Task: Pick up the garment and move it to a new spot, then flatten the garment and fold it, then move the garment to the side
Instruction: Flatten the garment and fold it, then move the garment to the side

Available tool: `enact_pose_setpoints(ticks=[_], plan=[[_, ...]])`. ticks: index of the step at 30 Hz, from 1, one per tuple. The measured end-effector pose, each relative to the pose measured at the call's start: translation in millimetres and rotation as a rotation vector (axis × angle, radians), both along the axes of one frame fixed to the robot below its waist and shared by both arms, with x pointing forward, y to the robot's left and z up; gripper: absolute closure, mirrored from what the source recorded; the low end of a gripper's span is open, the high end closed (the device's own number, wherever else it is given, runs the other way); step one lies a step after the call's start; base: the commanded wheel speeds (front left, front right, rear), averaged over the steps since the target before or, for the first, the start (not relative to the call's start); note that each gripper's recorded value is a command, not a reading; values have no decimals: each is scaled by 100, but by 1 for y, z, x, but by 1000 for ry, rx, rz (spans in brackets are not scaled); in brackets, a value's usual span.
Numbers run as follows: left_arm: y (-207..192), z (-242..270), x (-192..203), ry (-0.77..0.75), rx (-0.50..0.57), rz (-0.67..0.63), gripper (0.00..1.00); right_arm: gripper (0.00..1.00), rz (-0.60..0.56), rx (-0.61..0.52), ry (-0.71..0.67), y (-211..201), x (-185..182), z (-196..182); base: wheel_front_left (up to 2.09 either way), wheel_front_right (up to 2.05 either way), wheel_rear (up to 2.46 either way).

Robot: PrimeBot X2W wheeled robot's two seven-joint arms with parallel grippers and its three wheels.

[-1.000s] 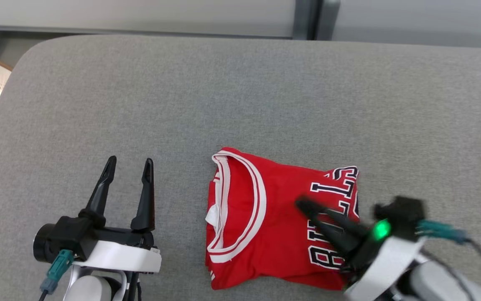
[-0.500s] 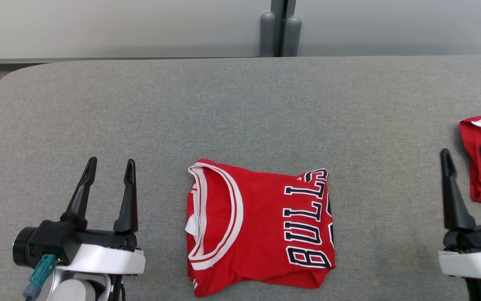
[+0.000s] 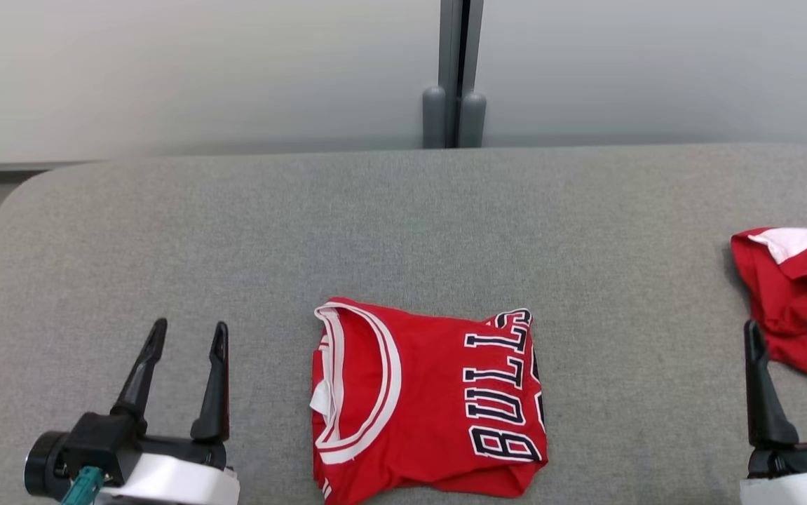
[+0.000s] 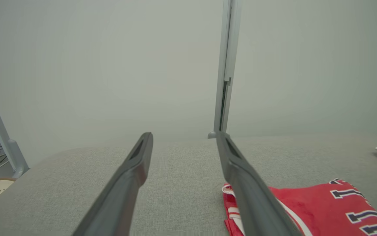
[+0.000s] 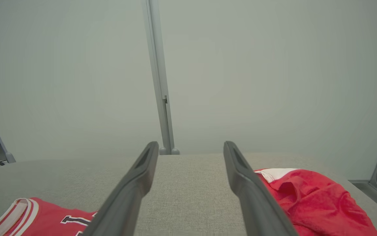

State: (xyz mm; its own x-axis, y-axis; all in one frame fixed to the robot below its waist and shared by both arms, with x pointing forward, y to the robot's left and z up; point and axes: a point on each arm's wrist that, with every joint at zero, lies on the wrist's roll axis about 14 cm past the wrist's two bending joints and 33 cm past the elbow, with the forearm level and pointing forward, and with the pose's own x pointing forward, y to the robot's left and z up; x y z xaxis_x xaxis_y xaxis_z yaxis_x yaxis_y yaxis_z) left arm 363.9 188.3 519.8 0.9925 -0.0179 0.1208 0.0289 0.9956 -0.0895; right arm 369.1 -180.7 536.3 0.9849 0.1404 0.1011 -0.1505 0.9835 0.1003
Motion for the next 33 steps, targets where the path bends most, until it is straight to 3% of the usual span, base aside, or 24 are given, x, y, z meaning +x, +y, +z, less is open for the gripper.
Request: enact_pose_setpoints(ticks=[13, 33], plan=[[5, -6, -28, 15, 16, -1, 0, 0, 8, -10, 68, -1, -34, -9, 0, 0, 0], [8, -16, -28, 50, 5, 8, 0, 0, -3, -28, 75, -4, -37, -7, 0, 0, 0]])
